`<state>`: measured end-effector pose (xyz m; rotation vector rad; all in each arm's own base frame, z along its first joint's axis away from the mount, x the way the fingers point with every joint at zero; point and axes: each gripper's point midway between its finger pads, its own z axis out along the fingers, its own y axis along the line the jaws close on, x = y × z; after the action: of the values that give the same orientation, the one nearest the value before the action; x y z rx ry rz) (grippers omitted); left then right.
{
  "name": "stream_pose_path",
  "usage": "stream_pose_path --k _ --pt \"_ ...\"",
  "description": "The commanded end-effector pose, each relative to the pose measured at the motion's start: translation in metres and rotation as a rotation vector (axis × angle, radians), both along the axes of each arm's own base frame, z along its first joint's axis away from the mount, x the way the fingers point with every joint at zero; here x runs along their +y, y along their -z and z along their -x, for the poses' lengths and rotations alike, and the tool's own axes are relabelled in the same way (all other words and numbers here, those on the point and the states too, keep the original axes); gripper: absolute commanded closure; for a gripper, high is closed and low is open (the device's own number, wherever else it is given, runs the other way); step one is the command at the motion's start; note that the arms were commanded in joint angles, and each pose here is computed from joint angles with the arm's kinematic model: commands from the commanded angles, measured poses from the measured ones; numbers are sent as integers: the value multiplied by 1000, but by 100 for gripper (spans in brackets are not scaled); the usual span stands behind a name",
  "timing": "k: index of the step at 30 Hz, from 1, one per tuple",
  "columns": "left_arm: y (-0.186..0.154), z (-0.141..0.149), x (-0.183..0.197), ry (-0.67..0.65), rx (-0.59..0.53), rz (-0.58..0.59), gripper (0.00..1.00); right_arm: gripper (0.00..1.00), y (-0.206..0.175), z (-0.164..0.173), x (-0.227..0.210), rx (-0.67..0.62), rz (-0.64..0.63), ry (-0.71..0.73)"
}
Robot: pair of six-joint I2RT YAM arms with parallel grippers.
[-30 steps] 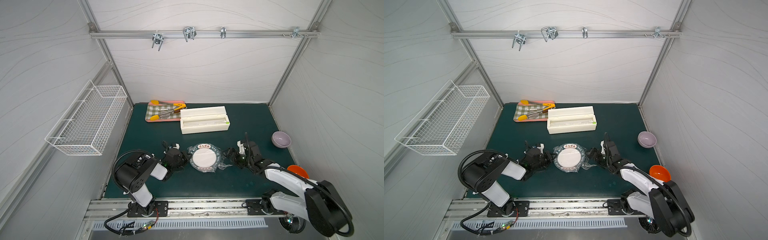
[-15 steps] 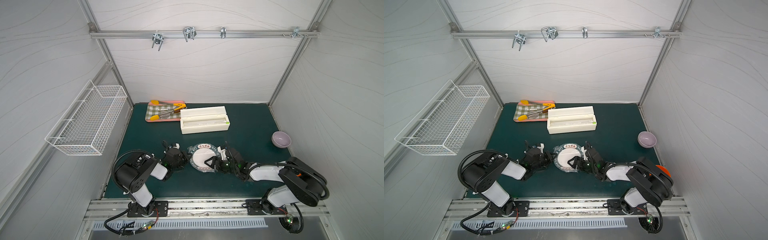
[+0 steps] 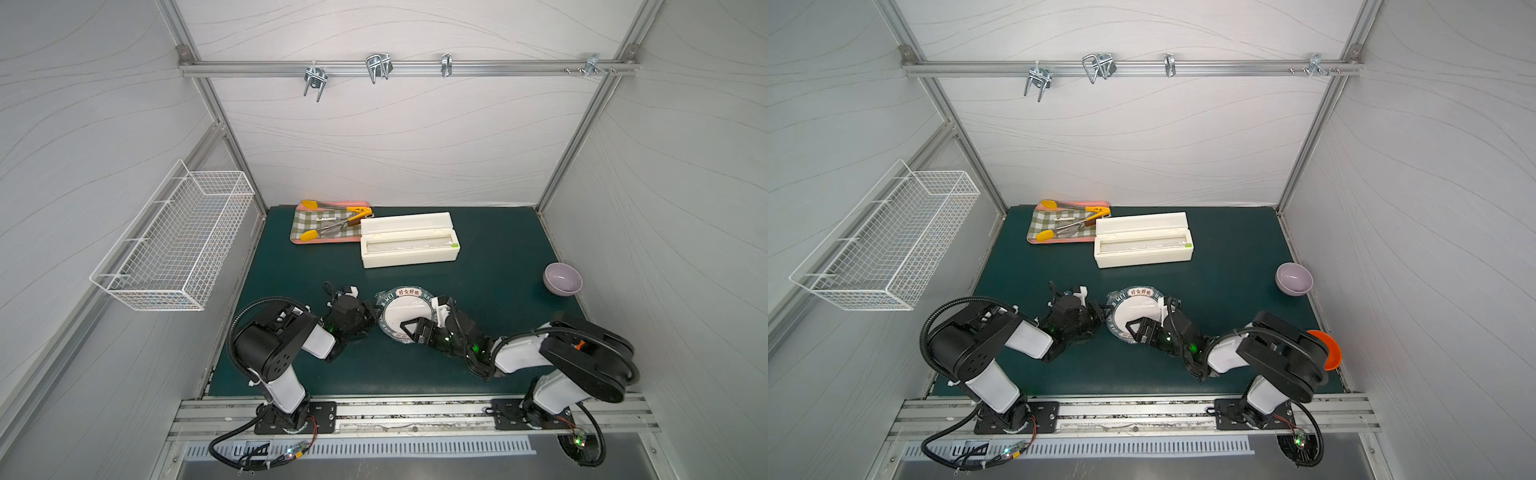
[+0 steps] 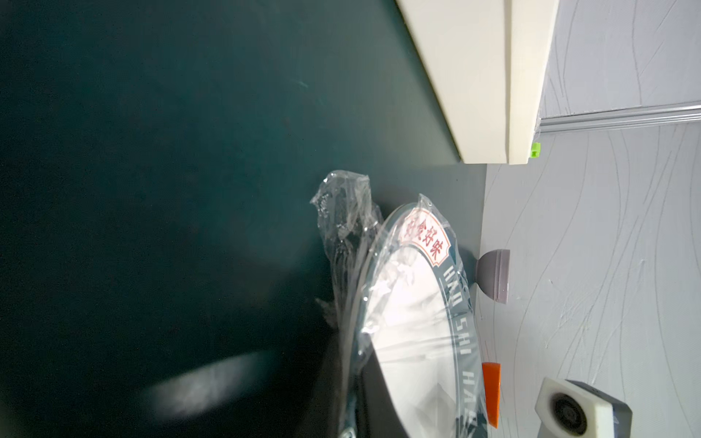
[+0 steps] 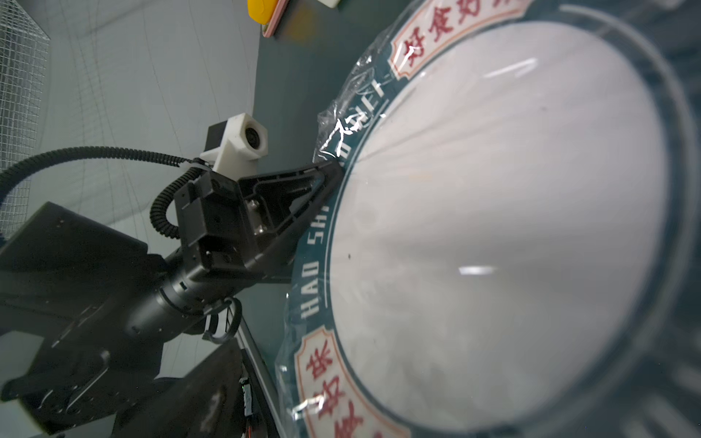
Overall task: Wrap the plate with plastic wrap
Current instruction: Cover the plate with plastic wrap.
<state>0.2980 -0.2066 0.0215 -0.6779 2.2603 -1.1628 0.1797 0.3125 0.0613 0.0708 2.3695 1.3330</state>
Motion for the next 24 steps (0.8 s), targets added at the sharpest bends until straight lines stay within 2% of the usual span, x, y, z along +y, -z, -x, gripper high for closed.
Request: stream_pose_path --k 1,6,10,13,17,20,24 --pt "6 -6 9 -61 14 -39 100 1 20 28 -33 146 118 -30" --pt "8 -5 5 -30 13 -51 100 1 14 31 -86 210 268 -47" --pt "12 -1 5 -9 20 -63 100 1 -14 7 -111 163 255 -39" --pt "13 1 5 -1 20 -69 100 1 -35 -23 -111 73 223 -38" --pt "8 -1 2 13 8 -62 100 2 -42 -59 -90 -12 163 -49" --pt "7 -2 0 22 4 -63 100 7 -42 -82 -71 -34 127 -75" --pt "8 -1 -1 28 5 -62 100 11 -22 -101 -63 -20 164 -79"
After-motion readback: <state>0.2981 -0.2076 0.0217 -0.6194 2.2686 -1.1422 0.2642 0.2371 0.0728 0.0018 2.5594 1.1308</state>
